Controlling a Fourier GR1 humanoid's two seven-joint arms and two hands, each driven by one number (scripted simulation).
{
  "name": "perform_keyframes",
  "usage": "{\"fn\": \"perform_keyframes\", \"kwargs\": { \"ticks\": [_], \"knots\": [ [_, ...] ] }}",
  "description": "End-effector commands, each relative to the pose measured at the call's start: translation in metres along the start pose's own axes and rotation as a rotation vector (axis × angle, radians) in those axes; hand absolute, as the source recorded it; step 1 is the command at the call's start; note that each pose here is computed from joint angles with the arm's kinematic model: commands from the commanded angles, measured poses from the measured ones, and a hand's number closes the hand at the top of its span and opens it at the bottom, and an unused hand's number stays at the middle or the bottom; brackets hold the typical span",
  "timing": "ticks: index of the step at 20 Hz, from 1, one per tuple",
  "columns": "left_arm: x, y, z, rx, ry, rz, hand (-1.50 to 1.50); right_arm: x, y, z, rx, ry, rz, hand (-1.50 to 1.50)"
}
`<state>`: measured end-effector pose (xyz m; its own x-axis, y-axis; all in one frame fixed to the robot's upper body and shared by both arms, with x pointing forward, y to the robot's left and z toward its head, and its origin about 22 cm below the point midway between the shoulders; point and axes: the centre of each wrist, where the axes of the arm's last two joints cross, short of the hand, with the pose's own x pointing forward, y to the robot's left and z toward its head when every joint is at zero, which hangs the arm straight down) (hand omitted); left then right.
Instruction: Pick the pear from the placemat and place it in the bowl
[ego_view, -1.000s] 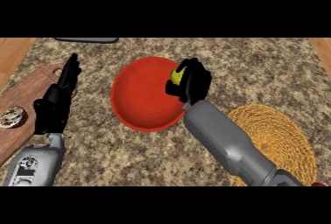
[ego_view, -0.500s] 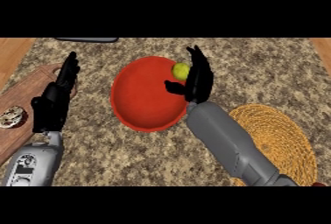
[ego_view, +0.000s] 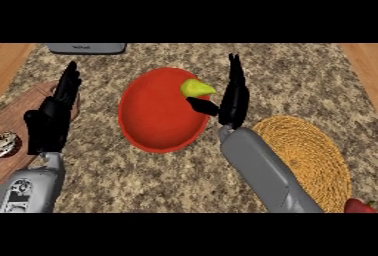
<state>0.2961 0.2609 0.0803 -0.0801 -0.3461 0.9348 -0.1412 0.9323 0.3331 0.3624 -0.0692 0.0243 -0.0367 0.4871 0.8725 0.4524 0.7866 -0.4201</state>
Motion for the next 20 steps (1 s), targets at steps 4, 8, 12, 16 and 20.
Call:
{"fn": "perform_keyframes", "kwargs": {
  "ticks": [4,8,12,16,20],
  "knots": [
    [-0.014,0.006,0.006,0.029,0.026,-0.012,0.00,-0.022,-0.051,0.040,0.062,-0.025,-0.169,-1.50],
    [-0.012,0.005,0.000,0.027,0.015,-0.021,0.00,-0.029,-0.075,0.066,0.113,-0.062,-0.200,-1.50],
    [-0.006,0.017,-0.005,0.036,0.011,-0.019,0.00,-0.042,-0.090,0.097,0.150,-0.084,-0.232,-1.50],
    [-0.008,0.016,0.010,0.017,0.029,0.001,0.00,-0.037,-0.109,0.114,0.167,-0.097,-0.227,-1.50],
    [0.006,-0.006,0.008,0.010,0.021,-0.007,0.00,-0.053,-0.106,0.140,0.158,-0.089,-0.214,-1.50]
  ]
}}
